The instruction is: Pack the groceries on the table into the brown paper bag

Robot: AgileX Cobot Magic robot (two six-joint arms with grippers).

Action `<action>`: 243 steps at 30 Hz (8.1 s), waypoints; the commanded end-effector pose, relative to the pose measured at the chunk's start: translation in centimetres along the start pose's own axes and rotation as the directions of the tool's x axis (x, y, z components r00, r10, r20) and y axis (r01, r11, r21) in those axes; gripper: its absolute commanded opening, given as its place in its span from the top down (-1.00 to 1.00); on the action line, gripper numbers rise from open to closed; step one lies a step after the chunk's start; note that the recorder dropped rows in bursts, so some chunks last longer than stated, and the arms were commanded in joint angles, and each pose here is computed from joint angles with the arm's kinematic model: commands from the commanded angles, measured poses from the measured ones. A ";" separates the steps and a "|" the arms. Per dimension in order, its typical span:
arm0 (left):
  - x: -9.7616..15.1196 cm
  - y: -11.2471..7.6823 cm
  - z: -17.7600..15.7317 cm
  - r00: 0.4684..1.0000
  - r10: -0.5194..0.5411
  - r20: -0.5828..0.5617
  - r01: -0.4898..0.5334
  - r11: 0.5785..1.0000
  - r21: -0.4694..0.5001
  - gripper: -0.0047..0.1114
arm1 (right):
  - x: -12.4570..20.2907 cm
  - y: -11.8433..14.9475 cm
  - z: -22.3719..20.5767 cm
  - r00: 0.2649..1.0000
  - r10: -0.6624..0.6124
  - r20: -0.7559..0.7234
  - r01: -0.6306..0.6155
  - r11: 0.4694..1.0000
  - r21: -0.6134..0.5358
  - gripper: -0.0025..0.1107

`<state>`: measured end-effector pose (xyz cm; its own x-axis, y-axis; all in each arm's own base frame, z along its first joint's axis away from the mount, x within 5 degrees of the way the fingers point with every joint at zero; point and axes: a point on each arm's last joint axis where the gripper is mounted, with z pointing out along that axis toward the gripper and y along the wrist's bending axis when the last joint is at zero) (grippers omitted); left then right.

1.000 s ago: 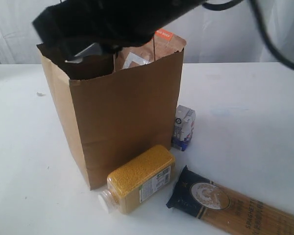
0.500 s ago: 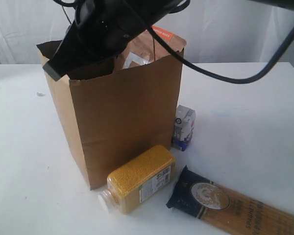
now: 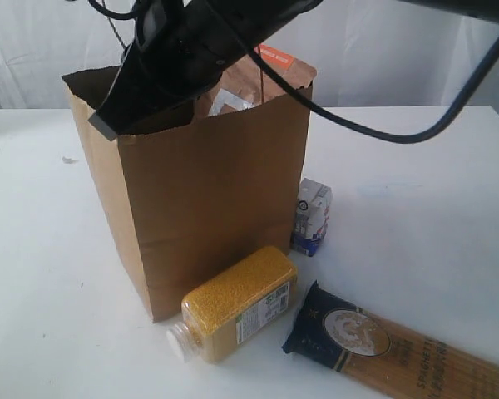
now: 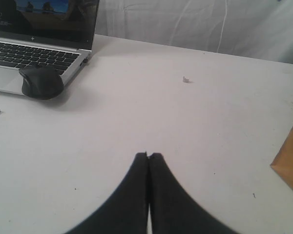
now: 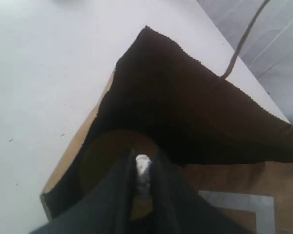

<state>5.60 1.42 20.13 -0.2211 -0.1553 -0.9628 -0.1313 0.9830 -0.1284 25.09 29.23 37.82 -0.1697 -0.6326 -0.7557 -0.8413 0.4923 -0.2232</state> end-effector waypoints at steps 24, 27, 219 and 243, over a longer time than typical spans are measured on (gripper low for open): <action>0.0 0.0 -0.1 1.000 0.009 0.011 -0.009 1.000 -0.003 0.92 | -1.8 -0.4 -10.5 0.978 0.108 0.181 -0.115 0.993 0.029 0.37; 0.0 0.0 -0.1 1.000 0.009 0.011 -0.009 1.000 -0.003 0.92 | -1.2 -0.5 -13.1 0.984 0.085 0.159 -0.095 0.994 0.055 0.37; 0.0 0.0 -0.1 1.000 0.009 0.012 -0.009 1.000 -0.001 0.92 | 24.1 -8.1 7.4 0.967 -0.040 -0.252 0.099 0.969 0.224 -0.32; 0.0 0.0 -0.1 1.000 0.009 0.012 -0.009 1.000 -0.001 0.92 | 23.6 -7.6 2.9 0.905 0.112 -0.409 -0.015 0.972 0.234 0.96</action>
<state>5.60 1.42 20.13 -0.2211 -0.1553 -0.9628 -0.1313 0.9830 -0.1284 29.07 12.71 19.85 -0.4350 -0.7704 -0.4661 -0.7030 0.6140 -0.3589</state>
